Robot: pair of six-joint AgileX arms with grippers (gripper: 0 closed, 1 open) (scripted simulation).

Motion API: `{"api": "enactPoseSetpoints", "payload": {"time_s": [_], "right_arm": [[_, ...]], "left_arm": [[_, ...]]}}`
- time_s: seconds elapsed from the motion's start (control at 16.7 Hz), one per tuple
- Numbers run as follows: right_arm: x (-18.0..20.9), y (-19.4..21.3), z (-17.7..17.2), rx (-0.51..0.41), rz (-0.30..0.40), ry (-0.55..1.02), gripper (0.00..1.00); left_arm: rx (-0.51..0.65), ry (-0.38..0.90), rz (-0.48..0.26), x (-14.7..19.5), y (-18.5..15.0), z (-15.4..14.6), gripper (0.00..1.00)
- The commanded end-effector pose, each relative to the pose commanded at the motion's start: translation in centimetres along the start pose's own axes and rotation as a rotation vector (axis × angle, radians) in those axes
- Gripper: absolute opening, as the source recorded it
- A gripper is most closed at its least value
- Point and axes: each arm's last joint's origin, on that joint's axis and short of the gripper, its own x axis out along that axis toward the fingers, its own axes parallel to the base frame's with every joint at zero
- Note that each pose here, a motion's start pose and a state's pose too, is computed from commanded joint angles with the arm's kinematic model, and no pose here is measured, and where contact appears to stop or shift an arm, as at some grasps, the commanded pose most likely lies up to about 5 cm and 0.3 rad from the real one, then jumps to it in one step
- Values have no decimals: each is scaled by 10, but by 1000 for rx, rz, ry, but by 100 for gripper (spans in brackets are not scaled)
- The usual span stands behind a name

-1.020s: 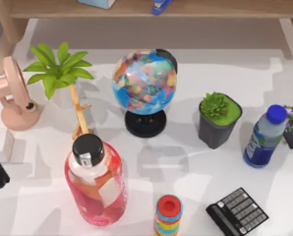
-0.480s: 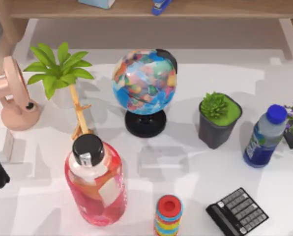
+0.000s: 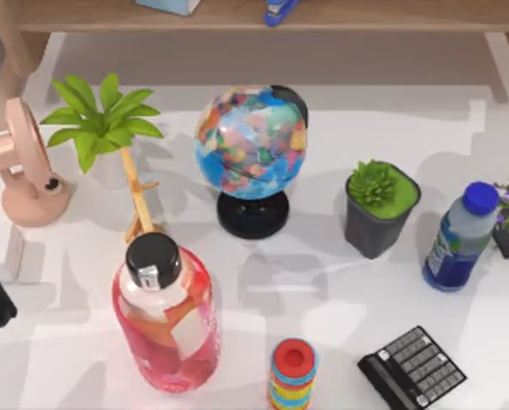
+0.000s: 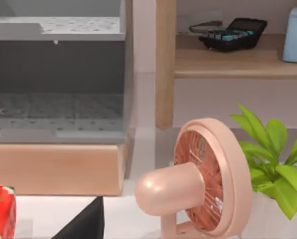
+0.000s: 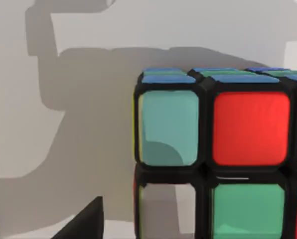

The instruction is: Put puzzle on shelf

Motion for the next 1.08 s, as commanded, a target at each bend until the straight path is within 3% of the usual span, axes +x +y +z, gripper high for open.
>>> {"api": "enactPoseSetpoints", "payload": {"time_s": [0.42,1.08], "right_arm": [[19,2,3,-1,-1,-4,100],[19,2,3,-1,-1,-4,17]], "left_arm": [[0,0,0,0,0,0,100],[0,0,0,0,0,0,100]]}}
